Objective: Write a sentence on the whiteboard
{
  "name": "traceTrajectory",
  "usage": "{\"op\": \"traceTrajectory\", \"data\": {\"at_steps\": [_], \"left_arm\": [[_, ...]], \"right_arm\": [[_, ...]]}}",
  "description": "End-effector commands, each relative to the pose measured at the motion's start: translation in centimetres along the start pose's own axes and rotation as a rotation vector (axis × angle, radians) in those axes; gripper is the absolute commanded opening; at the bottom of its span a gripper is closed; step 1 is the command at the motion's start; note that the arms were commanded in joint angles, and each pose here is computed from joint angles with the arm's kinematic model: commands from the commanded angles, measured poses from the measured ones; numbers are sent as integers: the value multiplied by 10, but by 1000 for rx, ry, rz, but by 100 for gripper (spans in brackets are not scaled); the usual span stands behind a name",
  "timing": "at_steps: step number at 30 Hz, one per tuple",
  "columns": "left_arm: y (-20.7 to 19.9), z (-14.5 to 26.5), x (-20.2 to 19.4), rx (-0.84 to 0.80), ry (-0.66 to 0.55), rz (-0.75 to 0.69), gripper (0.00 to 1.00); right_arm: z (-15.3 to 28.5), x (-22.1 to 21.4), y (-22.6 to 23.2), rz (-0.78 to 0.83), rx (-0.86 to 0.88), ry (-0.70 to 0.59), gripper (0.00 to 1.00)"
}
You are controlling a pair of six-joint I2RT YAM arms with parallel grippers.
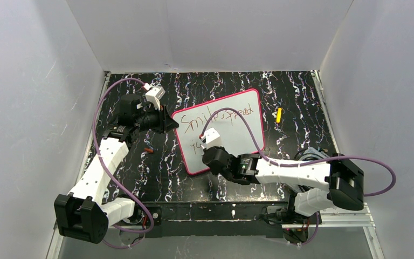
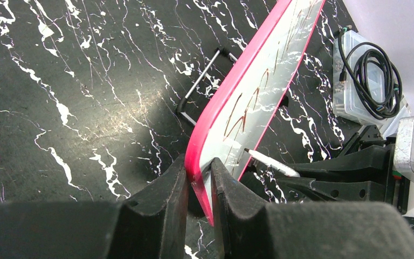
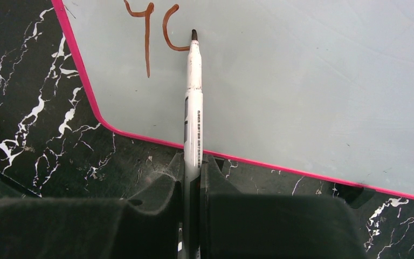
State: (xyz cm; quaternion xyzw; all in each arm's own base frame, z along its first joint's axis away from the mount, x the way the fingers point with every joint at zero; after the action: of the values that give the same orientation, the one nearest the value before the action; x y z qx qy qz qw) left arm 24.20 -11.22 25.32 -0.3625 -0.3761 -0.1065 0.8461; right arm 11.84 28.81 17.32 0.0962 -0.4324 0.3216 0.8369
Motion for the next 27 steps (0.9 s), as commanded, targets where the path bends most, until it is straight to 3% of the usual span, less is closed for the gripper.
{"op": "traceTrajectory", "data": {"at_steps": [1, 27], "left_arm": [[-3, 2, 5, -11, -20, -39, 0], [-4, 2, 5, -11, -23, -41, 0]], "right_arm": [[-5, 23, 0, -26, -32, -71, 1], [6, 36, -1, -72, 6, -161, 1]]}}
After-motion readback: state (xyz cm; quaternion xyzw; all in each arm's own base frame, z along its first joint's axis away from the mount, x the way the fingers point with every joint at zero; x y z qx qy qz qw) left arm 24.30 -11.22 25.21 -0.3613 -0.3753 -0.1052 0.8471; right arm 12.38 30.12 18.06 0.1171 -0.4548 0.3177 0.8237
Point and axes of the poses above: each gripper's point midway between its finger pads, its own z axis back along the fingers, its own y axis along the line the jaws close on, x = y × z, the point moved 8 cm from there along z, back along the fingers, and after that the axes turned 8 degrees about z, right-handed, at the moved point
